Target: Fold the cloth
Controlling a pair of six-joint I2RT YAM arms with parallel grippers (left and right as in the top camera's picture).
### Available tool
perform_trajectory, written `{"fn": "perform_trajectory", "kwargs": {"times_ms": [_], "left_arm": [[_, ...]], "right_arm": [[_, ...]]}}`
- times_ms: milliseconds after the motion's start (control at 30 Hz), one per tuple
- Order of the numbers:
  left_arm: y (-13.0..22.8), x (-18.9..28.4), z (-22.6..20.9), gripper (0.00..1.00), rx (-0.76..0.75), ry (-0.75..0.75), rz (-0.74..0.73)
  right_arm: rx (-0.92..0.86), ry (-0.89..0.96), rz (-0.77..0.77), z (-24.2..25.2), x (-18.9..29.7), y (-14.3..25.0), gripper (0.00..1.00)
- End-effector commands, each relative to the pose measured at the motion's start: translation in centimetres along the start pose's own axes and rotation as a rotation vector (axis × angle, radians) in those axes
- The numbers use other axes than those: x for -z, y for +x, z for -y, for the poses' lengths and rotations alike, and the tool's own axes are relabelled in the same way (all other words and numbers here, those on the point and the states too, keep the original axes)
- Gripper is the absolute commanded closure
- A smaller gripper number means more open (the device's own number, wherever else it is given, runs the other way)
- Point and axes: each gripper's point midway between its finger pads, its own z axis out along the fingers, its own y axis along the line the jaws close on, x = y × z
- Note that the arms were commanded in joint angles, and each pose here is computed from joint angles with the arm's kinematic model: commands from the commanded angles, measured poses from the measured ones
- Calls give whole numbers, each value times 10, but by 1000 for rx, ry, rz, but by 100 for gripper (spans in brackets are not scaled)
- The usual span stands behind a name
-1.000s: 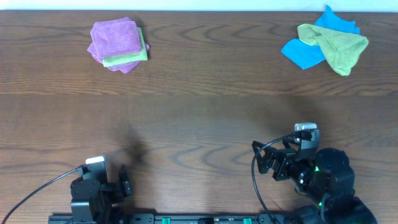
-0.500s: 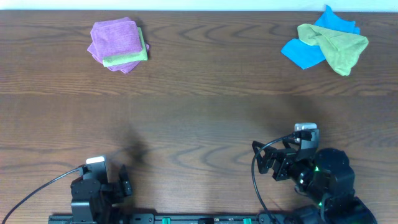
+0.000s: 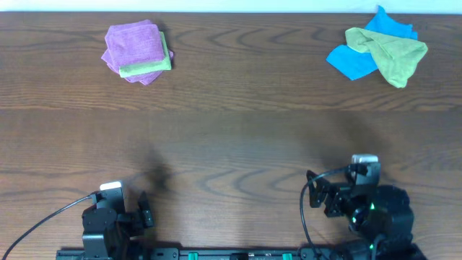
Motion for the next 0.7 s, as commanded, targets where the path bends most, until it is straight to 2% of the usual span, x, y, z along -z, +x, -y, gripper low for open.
{"fn": "perform_trajectory", "kwargs": {"times_ms": [0, 233, 667], "left_arm": [[2, -1, -1, 5, -11, -8, -1], [2, -1, -1, 5, -11, -8, -1], [2, -1, -1, 5, -11, -8, -1]], "right_arm": [[101, 76, 23, 20, -7, 13, 1], [171, 117, 48, 39, -21, 34, 1], [149, 196, 35, 64, -34, 55, 1]]}}
